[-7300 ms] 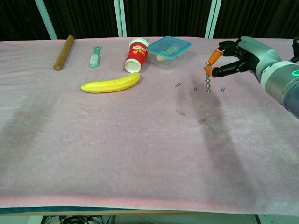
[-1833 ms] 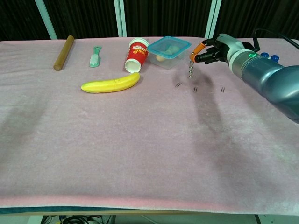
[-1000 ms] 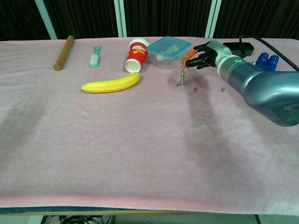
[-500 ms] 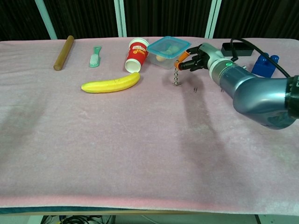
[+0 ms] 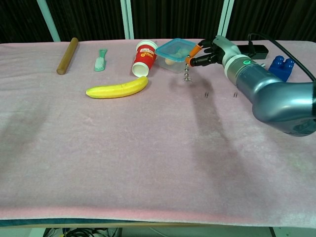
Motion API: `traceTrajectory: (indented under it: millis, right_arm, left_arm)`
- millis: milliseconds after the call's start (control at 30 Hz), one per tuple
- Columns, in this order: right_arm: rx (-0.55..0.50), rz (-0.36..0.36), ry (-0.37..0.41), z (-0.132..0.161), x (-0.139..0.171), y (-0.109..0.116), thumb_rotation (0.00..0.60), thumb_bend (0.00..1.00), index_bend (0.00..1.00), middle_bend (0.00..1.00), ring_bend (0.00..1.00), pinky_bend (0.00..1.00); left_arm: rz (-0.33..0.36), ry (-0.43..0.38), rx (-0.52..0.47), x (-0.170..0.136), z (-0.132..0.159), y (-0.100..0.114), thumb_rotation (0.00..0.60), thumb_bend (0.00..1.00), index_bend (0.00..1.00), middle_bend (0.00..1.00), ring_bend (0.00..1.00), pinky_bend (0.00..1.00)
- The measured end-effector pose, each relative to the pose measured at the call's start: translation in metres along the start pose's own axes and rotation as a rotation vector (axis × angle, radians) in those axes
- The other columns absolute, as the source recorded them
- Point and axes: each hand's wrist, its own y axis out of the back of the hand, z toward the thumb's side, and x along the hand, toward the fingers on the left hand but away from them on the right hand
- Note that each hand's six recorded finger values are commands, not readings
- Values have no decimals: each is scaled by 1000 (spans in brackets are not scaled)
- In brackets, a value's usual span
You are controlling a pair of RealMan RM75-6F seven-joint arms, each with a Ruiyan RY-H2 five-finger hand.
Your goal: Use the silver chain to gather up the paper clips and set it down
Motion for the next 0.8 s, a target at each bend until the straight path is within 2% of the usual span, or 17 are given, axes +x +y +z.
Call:
traceTrajectory:
  millis: [167,467,800]
  right_arm:
    - [9,0,7,-5,9,7,600,381,683,0,56,208]
    - [17,8,-29,-29,29,17,600,381,683,0,56,208]
    - [19,21,-62,-45,34,18,600,381,683,0,56,208]
  left_arm:
    - [2,1,1,0,0,0,600,358,120,46,0,0]
    - [2,2,3,0,0,0,600,358,119,46,0,0]
    - [3,3,6,0,0,0,600,358,119,46,0,0]
